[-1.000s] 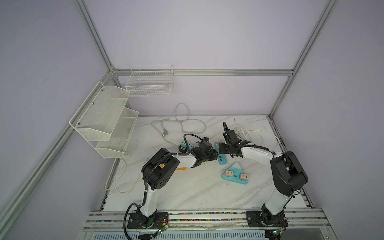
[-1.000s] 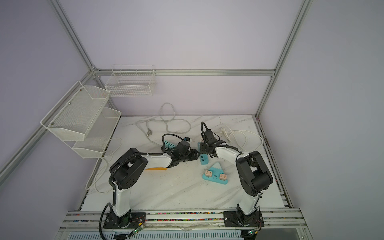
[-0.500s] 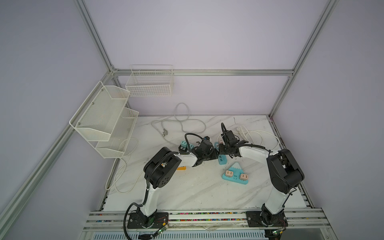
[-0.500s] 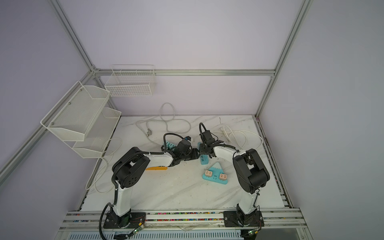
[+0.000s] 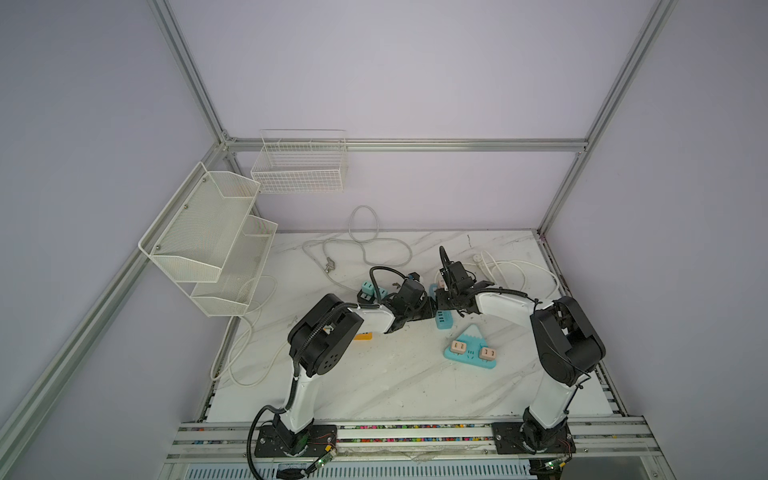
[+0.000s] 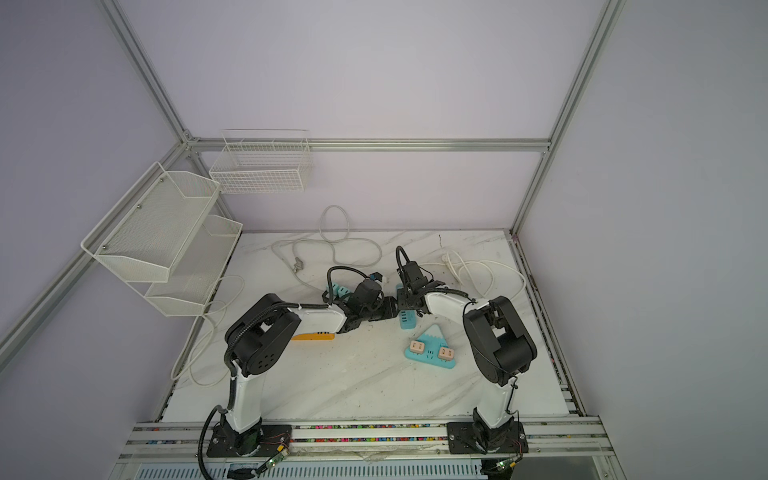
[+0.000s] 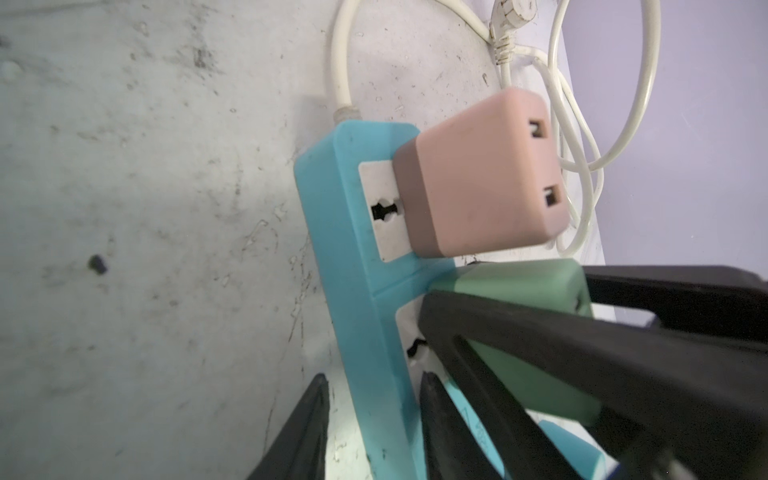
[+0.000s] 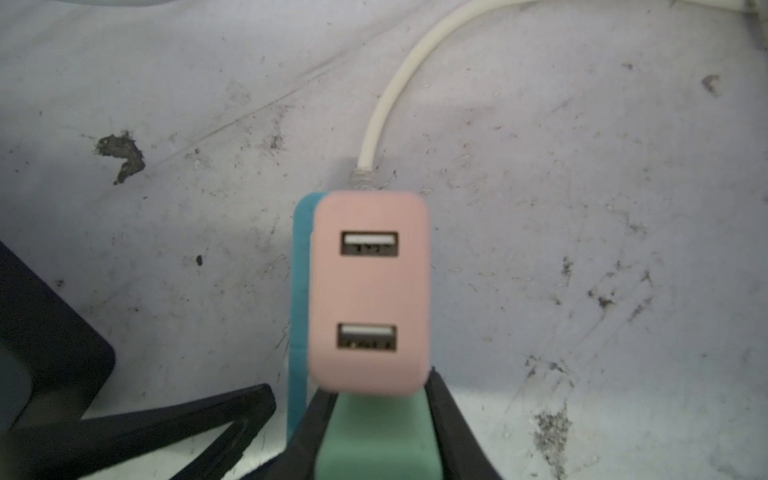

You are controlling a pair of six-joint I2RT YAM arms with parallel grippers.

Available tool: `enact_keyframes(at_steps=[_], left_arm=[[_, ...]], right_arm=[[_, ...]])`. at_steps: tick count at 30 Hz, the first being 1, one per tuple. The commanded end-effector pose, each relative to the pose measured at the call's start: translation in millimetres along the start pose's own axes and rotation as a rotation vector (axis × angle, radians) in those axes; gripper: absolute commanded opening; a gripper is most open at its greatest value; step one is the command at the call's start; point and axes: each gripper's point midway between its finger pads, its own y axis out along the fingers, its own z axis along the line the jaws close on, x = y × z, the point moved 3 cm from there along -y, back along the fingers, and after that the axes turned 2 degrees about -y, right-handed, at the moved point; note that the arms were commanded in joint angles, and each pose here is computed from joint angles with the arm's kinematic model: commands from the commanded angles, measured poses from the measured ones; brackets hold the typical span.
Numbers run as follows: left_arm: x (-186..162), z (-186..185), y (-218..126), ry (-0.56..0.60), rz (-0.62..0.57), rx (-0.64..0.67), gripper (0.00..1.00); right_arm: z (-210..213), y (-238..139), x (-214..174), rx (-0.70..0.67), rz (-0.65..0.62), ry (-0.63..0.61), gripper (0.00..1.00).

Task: Pull the plug off the socket
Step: 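Hold the blue strip with the left gripper while the right gripper grasps the green adapter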

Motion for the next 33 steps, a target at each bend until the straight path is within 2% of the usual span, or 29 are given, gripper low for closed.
enact_keyframes(at_steps=[1, 12, 22, 30, 33], left_arm=[[19.7, -16.6, 2.6, -0.006, -0.034, -0.034, 0.37], [17.3, -22.0, 8.4, -0.026, -0.014, -0.063, 0.40], [-5.8, 17.2, 9.8, -0.073, 0.026, 0.078, 0.34], [-11.2, 24.9, 9.7, -0.076, 0.041, 0.115, 0.32], [-10.9, 22.5, 7.7, -0.067, 0.038, 0.116, 0.31]], right_arm=[[0.7, 5.2, -4.8, -0.013, 0.029, -0.012, 0.28], [4.2, 2.5, -0.8, -0.015, 0.027, -0.022, 0.24], [7.4, 2.6, 9.4, -0.028, 0.015, -0.021, 0.21], [15.4, 2.5, 13.3, 0.003, 0.021, -0.018, 0.21], [12.1, -0.6, 17.5, -0.028, 0.009, -0.017, 0.21]])
